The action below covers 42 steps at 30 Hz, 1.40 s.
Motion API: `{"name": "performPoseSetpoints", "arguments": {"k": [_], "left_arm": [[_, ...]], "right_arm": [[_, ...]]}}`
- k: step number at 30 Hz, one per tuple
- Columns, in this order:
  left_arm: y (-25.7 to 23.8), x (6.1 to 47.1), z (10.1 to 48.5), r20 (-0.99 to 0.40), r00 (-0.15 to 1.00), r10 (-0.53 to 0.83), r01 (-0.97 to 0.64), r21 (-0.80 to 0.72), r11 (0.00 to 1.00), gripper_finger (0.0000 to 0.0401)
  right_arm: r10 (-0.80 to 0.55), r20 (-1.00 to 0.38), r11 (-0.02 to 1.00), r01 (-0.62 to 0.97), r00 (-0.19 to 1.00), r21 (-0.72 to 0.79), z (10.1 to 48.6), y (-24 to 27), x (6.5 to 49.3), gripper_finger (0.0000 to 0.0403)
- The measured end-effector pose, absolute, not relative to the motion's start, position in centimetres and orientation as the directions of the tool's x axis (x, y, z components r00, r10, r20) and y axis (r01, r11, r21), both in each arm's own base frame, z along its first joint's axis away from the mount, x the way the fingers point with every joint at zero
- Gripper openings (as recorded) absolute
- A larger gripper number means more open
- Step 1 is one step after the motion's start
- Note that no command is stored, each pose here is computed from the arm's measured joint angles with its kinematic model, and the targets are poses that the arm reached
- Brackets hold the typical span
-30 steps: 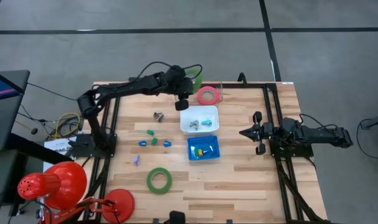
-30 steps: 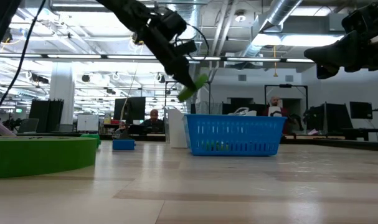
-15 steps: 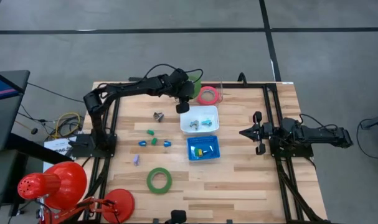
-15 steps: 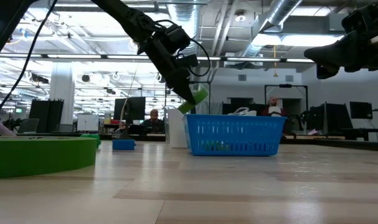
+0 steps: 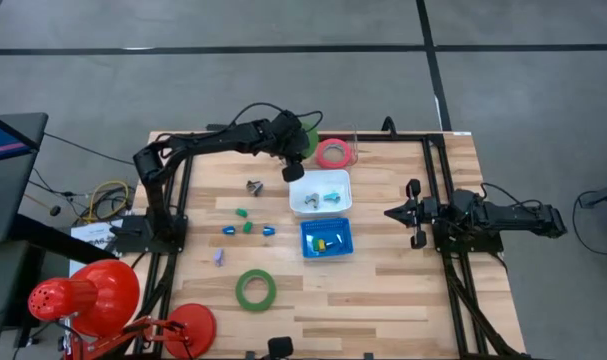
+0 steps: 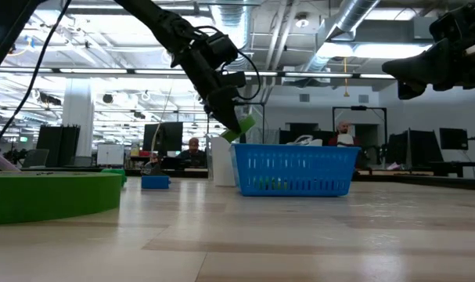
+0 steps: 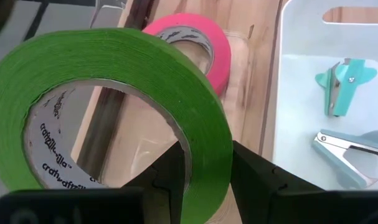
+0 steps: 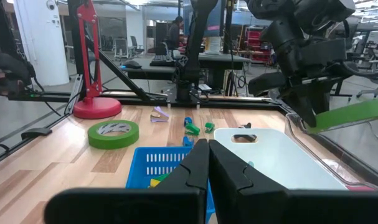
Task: Pick and place Stapler, Stapler remover, tape
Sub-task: Put the top green tape into the transparent bin, then put the black staple remover into the white bin
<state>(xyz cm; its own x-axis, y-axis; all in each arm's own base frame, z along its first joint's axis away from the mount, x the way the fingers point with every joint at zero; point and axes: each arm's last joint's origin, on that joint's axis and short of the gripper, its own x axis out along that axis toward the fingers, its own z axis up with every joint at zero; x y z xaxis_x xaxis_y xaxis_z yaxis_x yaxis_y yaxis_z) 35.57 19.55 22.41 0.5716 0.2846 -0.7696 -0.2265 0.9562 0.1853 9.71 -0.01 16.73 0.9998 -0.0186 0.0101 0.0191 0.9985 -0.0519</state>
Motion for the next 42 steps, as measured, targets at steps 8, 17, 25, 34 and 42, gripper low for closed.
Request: {"name": "performPoseSetpoints", "arguments": {"k": [8, 17, 25, 34, 42], "left_arm": [[19.4, 35.7, 22.4, -0.769, 0.585, 0.258, -0.204, 0.169, 0.964, 0.0108], [19.2, 35.8, 22.5, -0.767, 0.592, 0.248, -0.193, 0.164, 0.967, 0.0213], [18.9, 35.9, 22.5, -0.768, 0.589, 0.251, -0.191, 0.170, 0.967, 0.0286], [18.1, 34.5, 25.8, -0.737, 0.621, 0.268, -0.196, 0.186, 0.963, 0.0294], [16.8, 31.8, 27.6, -0.750, 0.606, 0.263, -0.197, 0.179, 0.964, 0.0294]], "right_arm": [[-0.019, 0.010, 0.998, 0.019, 1.000, -0.052, 16.7, 0.0, 9.7, 0.0001], [-0.018, 0.010, 0.998, 0.018, 1.000, -0.052, 16.7, 0.0, 9.7, 0.0001], [-0.018, 0.010, 0.998, 0.019, 1.000, -0.052, 16.7, 0.0, 9.7, 0.0001], [-0.018, 0.010, 0.998, 0.019, 1.000, -0.052, 16.7, 0.0, 9.7, 0.0001], [-0.018, 0.010, 0.998, 0.019, 1.000, -0.052, 16.7, 0.0, 9.7, 0.0001]]}}
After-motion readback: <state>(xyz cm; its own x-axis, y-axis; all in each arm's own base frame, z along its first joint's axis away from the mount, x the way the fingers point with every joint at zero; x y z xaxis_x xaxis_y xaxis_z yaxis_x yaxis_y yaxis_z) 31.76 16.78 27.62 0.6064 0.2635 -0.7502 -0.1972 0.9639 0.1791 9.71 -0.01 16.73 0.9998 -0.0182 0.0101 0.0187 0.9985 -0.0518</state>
